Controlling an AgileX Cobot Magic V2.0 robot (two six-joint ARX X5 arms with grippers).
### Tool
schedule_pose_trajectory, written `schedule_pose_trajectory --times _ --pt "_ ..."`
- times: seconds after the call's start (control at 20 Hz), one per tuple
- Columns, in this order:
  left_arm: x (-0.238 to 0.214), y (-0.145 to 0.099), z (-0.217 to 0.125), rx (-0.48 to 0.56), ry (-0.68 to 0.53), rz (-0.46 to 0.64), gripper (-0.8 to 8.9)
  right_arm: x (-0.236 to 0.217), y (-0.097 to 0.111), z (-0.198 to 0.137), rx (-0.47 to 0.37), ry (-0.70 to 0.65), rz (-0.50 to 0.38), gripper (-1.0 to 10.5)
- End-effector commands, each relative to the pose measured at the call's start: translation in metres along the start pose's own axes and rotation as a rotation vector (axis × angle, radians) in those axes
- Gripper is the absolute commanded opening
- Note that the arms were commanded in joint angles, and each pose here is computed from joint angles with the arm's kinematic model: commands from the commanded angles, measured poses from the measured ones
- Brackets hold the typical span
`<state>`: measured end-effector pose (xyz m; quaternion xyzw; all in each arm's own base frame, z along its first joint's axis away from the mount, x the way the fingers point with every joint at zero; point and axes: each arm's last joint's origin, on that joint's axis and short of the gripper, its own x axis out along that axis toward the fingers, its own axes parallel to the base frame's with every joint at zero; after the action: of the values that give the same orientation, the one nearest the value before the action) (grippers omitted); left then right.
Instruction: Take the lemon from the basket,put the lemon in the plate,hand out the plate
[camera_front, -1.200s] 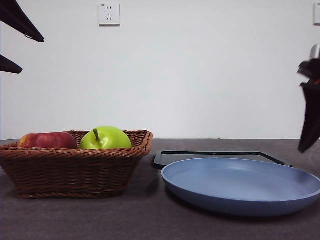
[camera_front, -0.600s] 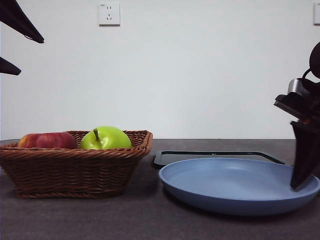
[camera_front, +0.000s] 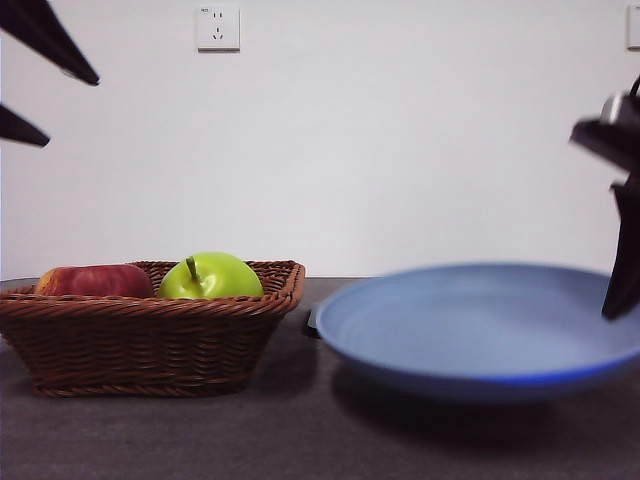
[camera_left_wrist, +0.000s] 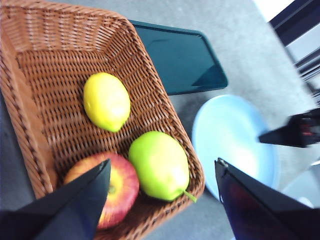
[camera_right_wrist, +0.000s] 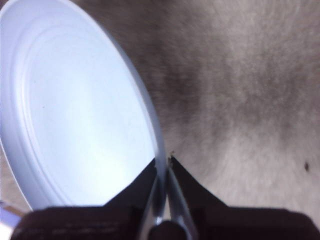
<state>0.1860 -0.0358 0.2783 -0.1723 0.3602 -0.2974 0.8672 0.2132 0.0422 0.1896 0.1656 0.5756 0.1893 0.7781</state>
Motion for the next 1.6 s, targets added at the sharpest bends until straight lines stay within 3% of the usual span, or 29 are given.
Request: schedule_pose_trajectory --times 0.05,0.35,0.6,1.05,1.25,1.45,1.5,1.6 --pt "0.001 -0.013 0.016 0.063 -0.022 0.033 3.65 -0.015 0.007 -0.003 -0.025 -0.040 0.014 0.0" --pt "0.033 -0.037 0.056 0.179 0.091 0.179 3.93 -0.047 0.020 -0.021 -0.028 -0.123 0.032 0.0" --pt "0.087 -0.039 0.071 0.200 0.224 0.252 3.93 -0.060 0.025 -0.032 -0.042 -0.151 0.038 0.0" --pt "0.185 -0.013 0.052 0.232 0.340 0.341 3.93 -0.065 0.027 -0.035 -0.053 -0.172 0.043 0.0" --pt "0.213 0.000 0.036 0.260 0.412 0.384 3.93 -0.065 0.027 -0.035 -0.053 -0.172 0.043 0.0" --pt "0.219 0.003 0.034 0.289 0.411 0.389 3.87 -0.065 0.027 -0.035 -0.053 -0.172 0.042 0.0" --pt "0.218 0.004 0.035 0.302 0.407 0.423 3.53 -0.065 0.027 -0.035 -0.054 -0.173 0.042 0.0" --pt "0.218 0.006 0.036 0.330 0.398 0.474 1.87 -0.065 0.027 -0.034 -0.057 -0.181 0.044 0.0"
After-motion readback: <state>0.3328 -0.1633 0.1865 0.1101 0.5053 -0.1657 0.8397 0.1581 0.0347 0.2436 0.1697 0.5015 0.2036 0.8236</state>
